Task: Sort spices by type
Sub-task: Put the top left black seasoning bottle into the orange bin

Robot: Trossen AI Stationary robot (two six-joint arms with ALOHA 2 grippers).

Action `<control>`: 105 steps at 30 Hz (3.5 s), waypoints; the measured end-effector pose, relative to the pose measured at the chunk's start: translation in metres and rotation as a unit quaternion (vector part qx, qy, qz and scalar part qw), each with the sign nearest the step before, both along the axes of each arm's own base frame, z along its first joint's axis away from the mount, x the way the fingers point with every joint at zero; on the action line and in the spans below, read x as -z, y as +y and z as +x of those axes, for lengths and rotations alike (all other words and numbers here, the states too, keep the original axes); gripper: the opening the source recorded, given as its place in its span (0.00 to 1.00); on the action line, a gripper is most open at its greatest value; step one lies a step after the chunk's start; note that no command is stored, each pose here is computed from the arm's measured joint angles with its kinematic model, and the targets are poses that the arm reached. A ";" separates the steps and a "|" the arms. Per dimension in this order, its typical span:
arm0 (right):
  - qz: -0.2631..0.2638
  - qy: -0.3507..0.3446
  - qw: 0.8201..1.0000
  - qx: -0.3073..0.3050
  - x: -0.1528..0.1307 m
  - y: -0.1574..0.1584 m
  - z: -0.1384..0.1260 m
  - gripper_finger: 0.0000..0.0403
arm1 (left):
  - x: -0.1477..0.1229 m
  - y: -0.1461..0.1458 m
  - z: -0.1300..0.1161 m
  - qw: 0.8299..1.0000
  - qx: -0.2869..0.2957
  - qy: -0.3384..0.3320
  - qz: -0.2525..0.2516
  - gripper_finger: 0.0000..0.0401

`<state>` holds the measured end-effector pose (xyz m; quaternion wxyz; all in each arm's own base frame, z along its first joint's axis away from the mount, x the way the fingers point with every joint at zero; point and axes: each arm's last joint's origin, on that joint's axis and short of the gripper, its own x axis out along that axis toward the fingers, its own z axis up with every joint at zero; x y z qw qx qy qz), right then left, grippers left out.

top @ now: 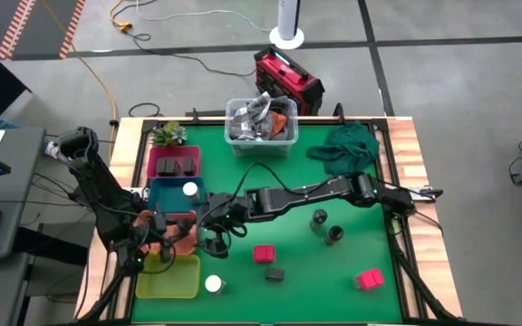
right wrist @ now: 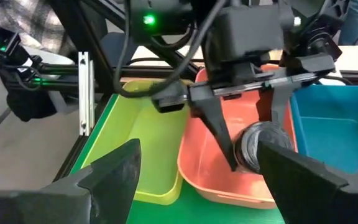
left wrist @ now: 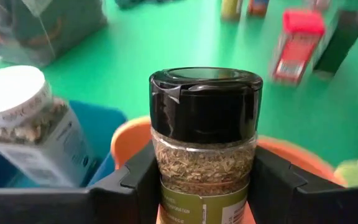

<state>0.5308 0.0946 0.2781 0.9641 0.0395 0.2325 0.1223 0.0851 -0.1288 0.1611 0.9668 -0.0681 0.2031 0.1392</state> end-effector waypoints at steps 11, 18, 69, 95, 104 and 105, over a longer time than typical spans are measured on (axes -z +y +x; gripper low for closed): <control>0.001 -0.002 1.000 0.003 -0.001 -0.003 0.000 0.85 | 0.003 0.004 -0.003 0.999 0.007 0.043 0.012 0.45; 0.002 -0.002 1.000 0.003 -0.001 -0.002 0.000 0.85 | 0.005 0.008 0.001 0.999 -0.013 0.024 0.018 0.45; 0.012 0.004 1.000 0.011 -0.009 -0.009 -0.003 0.85 | 0.015 0.014 0.022 0.998 -0.054 0.005 -0.023 0.63; 0.010 0.019 1.000 0.011 -0.006 -0.008 -0.005 0.85 | 0.003 0.007 0.026 0.999 -0.029 0.020 -0.015 0.68; 0.009 0.020 1.000 0.011 -0.012 -0.009 -0.008 0.85 | -0.005 0.009 0.025 0.998 -0.040 0.041 0.002 0.68; 0.009 0.019 1.000 0.011 -0.012 -0.009 -0.008 0.85 | -0.006 0.009 0.025 0.998 -0.040 0.043 0.007 0.68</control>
